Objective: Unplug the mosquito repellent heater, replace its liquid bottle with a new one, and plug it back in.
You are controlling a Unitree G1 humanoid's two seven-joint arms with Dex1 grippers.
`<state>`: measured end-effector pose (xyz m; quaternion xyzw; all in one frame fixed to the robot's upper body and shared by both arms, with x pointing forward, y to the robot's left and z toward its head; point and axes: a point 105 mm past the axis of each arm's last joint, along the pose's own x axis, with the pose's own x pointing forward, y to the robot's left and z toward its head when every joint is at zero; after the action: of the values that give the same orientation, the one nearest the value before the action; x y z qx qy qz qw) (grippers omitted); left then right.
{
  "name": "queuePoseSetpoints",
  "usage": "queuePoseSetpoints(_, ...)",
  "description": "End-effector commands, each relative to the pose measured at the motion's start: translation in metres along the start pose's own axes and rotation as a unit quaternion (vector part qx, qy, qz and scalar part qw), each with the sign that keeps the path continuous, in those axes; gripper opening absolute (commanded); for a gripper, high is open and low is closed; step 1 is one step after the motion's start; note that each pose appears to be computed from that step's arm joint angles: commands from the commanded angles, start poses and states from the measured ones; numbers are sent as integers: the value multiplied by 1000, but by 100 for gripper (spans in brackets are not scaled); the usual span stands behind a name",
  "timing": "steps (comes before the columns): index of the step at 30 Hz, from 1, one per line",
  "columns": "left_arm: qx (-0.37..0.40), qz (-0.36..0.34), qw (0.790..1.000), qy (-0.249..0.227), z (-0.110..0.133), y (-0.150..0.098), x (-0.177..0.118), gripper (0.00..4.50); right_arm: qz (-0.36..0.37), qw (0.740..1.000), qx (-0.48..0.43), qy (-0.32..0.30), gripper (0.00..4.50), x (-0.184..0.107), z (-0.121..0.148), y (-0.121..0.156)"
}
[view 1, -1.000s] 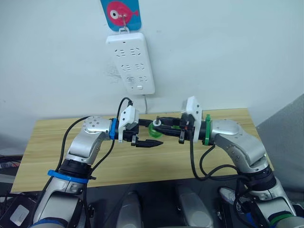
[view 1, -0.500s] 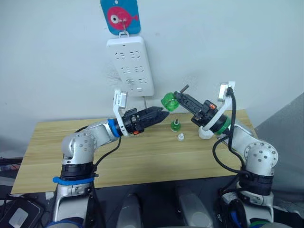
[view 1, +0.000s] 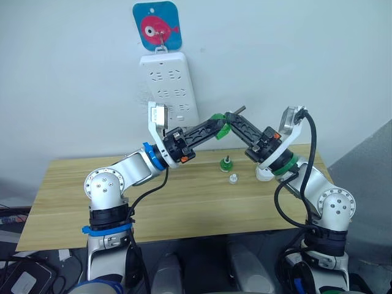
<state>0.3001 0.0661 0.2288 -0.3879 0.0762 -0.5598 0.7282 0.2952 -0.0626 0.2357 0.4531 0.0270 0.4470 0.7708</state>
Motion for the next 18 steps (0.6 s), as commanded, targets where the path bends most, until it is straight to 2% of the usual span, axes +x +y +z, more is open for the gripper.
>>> queuePoseSetpoints(1,5,-21,1000,-19,7,-11,5,450,28,1000,-4,-6,80,1,3,15)
queuePoseSetpoints(5,-2,-25,999,-20,6,-12,4,450,28,1000,0,-6,80,1,3,16)
queuePoseSetpoints(8,-12,-27,999,-21,5,-11,2,387,33,999,3,-6,80,3,2,18)
queuePoseSetpoints(13,-19,-31,999,-9,0,-11,0,235,40,999,9,-3,80,4,1,22)
queuePoseSetpoints(18,-19,-22,1000,-11,0,-6,-3,232,58,998,18,6,80,3,-3,29)
